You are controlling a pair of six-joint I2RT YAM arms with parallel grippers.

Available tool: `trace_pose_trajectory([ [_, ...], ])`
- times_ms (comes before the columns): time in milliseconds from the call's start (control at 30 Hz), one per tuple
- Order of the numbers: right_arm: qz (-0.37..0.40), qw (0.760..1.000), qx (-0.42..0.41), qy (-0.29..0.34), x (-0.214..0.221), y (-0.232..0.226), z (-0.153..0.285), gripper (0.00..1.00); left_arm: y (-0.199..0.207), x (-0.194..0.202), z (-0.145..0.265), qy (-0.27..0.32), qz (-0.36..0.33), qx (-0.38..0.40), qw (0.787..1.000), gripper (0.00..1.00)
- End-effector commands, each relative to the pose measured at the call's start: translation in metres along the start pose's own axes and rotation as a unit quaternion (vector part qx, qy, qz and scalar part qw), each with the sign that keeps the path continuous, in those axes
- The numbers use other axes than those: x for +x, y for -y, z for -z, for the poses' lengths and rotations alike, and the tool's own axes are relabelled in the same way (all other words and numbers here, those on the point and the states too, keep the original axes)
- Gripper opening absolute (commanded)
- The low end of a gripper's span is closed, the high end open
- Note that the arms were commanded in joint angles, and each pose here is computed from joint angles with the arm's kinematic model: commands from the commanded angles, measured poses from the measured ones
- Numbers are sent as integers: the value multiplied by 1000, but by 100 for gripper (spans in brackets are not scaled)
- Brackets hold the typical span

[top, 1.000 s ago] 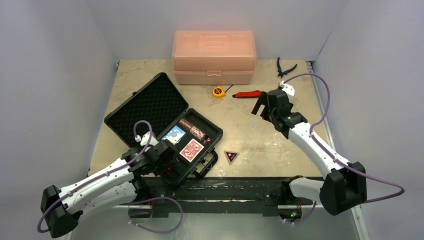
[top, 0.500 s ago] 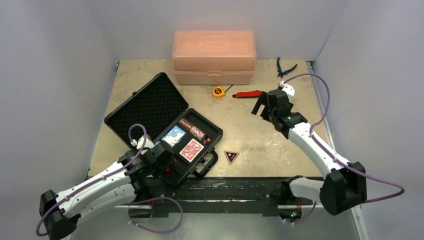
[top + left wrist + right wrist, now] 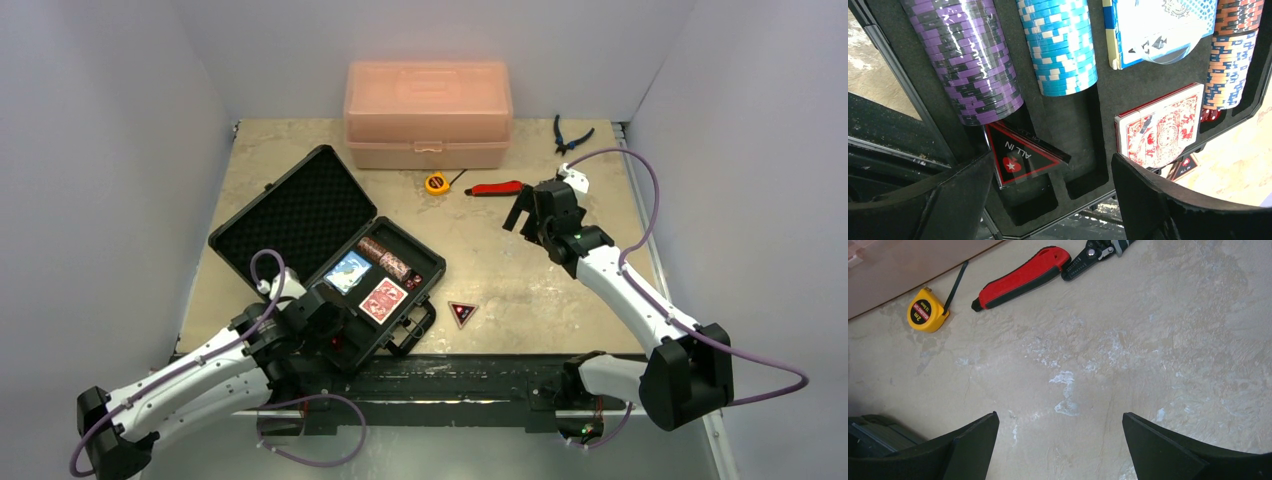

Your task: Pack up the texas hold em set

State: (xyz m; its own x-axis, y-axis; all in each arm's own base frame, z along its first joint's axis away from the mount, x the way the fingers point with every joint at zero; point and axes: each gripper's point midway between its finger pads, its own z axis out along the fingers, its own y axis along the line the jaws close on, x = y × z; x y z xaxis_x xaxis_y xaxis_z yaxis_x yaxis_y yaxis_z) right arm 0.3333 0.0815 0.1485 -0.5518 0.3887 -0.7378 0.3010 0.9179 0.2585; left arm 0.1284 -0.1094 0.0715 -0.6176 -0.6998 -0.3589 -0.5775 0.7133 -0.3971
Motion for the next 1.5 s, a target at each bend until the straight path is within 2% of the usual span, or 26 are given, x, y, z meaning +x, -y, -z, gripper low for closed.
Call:
trace_pose_trajectory([
  [0, -1, 1000, -11, 12, -6, -4, 0, 99, -23, -13, 9, 23, -26, -42, 998, 87],
  [200, -1, 1000, -11, 11, -6, -4, 0, 99, -15, -23, 21, 32, -59, -38, 997, 84],
  [733, 0, 1000, -8, 10, -5, -4, -2, 99, 33, -13, 23, 8, -146, 17, 989, 55],
  [1033, 1, 1000, -7, 9, -5, -3, -3, 99, 45, 7, 24, -9, -192, 14, 981, 55],
  [1467, 2, 1000, -16, 7, -4, -6, -1, 99, 37, 32, -3, -41, -223, 10, 974, 59],
])
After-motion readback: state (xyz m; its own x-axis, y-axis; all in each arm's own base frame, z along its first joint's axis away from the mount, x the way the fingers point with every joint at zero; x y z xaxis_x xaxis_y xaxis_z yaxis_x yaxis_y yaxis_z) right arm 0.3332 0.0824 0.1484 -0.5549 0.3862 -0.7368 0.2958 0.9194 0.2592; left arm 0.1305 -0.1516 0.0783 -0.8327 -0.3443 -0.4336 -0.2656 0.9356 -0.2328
